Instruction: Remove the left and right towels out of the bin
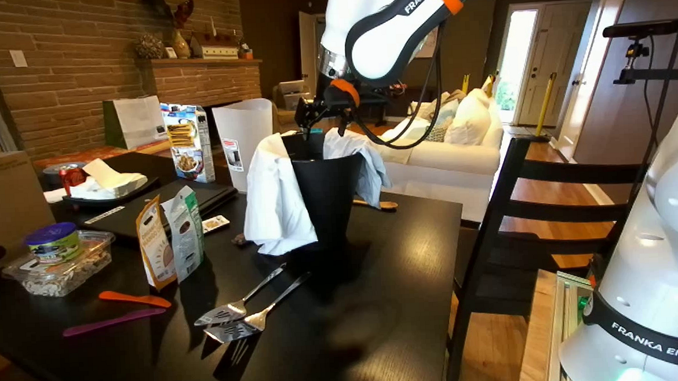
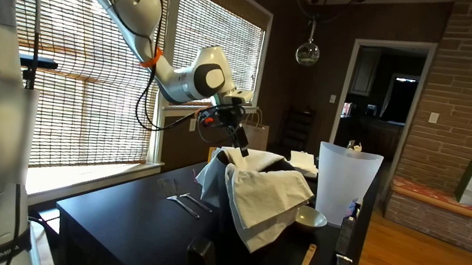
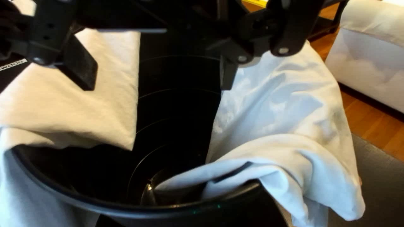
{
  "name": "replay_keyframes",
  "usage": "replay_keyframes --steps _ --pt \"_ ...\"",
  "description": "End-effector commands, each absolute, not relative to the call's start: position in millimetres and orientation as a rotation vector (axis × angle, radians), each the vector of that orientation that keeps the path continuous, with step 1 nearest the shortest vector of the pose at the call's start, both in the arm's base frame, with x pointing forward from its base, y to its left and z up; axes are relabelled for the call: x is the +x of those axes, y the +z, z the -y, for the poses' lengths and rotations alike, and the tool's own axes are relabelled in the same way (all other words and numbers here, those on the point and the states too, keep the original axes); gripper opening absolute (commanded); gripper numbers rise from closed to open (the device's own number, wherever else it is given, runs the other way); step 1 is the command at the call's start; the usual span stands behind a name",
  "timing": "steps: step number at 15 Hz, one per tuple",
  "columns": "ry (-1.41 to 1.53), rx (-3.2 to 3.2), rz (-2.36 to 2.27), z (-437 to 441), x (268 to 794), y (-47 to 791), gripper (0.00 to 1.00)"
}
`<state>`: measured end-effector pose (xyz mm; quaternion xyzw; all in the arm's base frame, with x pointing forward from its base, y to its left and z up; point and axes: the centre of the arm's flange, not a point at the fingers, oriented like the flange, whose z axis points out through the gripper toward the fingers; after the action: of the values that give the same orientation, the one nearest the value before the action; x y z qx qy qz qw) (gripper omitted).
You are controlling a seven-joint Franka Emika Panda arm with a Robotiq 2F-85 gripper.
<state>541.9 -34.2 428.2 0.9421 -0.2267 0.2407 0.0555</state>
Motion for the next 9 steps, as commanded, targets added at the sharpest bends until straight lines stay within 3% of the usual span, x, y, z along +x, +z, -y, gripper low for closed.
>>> replay_keyframes --steps 1,9 --pt "0.635 2.953 0.77 52 574 411 1.0" --pt "0.473 3.198 0.847 76 613 385 1.0"
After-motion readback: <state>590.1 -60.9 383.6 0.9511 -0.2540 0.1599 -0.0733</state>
